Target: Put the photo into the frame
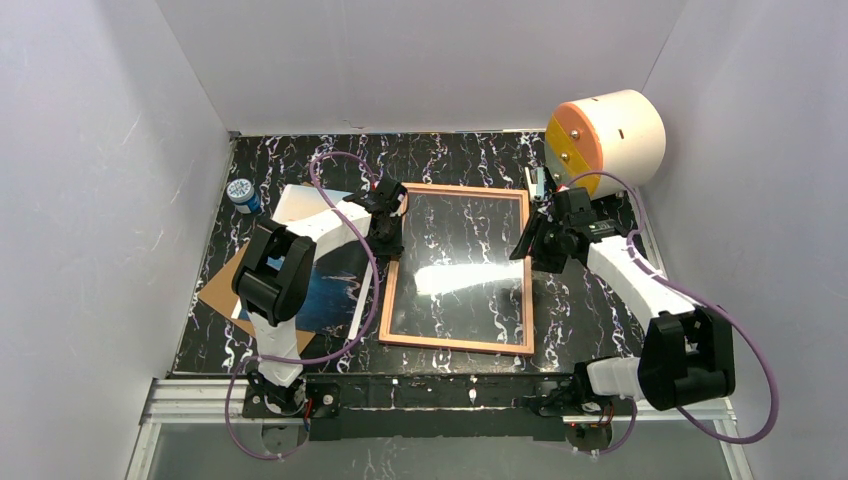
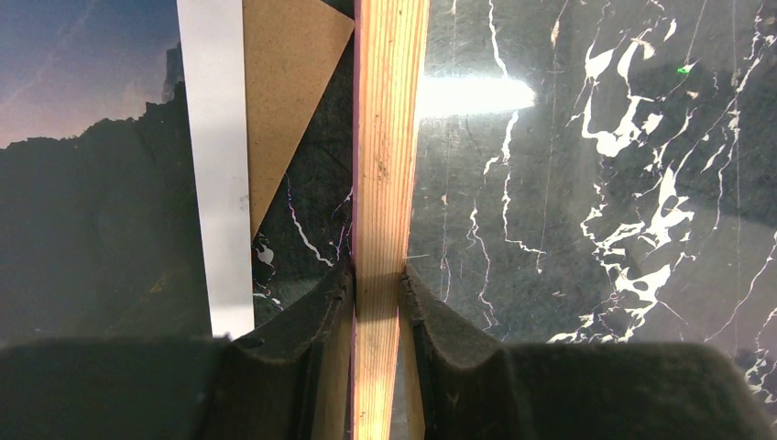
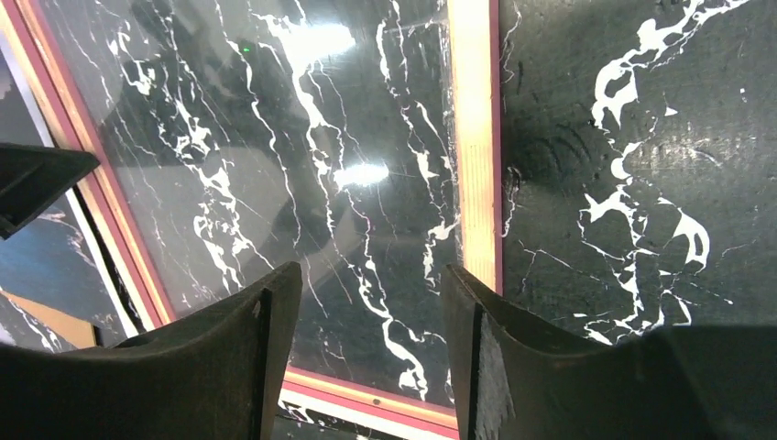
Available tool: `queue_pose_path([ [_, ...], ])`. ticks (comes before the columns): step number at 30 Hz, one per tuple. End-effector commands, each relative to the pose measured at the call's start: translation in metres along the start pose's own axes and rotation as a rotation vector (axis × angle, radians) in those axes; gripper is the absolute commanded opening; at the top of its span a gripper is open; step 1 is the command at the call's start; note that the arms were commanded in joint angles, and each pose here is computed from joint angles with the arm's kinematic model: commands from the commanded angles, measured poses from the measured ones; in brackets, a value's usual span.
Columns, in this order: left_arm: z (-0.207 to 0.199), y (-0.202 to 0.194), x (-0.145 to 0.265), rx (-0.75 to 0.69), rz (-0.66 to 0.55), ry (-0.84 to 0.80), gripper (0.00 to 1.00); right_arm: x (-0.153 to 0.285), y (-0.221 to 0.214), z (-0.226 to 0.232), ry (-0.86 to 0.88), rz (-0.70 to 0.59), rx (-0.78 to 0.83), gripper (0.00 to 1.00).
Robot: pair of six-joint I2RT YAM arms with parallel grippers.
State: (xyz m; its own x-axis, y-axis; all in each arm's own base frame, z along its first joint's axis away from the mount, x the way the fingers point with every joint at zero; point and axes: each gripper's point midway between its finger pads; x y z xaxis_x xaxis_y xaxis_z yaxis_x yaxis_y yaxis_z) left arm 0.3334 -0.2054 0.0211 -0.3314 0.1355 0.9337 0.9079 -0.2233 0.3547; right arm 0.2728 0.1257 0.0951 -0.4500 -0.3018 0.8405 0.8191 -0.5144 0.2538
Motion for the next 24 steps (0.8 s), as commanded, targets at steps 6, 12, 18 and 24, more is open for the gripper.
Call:
queue_pose_path([
  [6, 0.030, -0.049, -0.027, -0.022, 0.155, 0.118, 0.13, 0.001, -0.019, 0.047, 0.276, 0.140, 0.074, 0.60],
  [12, 0.023, -0.046, -0.024, -0.006, 0.146, 0.082, 0.13, -0.015, -0.036, 0.031, 0.243, 0.203, 0.045, 0.59],
  [18, 0.007, -0.043, -0.019, 0.027, 0.136, 0.001, 0.14, -0.031, -0.046, -0.006, 0.072, 0.227, 0.017, 0.59],
  [24, -0.014, -0.044, -0.012, 0.068, 0.140, -0.108, 0.14, -0.027, -0.029, -0.030, -0.081, 0.122, 0.003, 0.58],
])
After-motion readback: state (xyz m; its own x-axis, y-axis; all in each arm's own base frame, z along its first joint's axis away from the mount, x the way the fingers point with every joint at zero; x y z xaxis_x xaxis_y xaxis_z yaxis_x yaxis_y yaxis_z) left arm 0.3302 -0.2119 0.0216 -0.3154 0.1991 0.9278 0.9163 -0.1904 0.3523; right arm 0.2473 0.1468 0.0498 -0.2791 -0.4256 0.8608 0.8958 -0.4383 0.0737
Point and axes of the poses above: each gripper's point midway between its finger pads, its own x axis back along the fingers, its own z axis along the line the jaws close on, y = z × x, and after that the axes turned 12 degrees about -x, right-handed
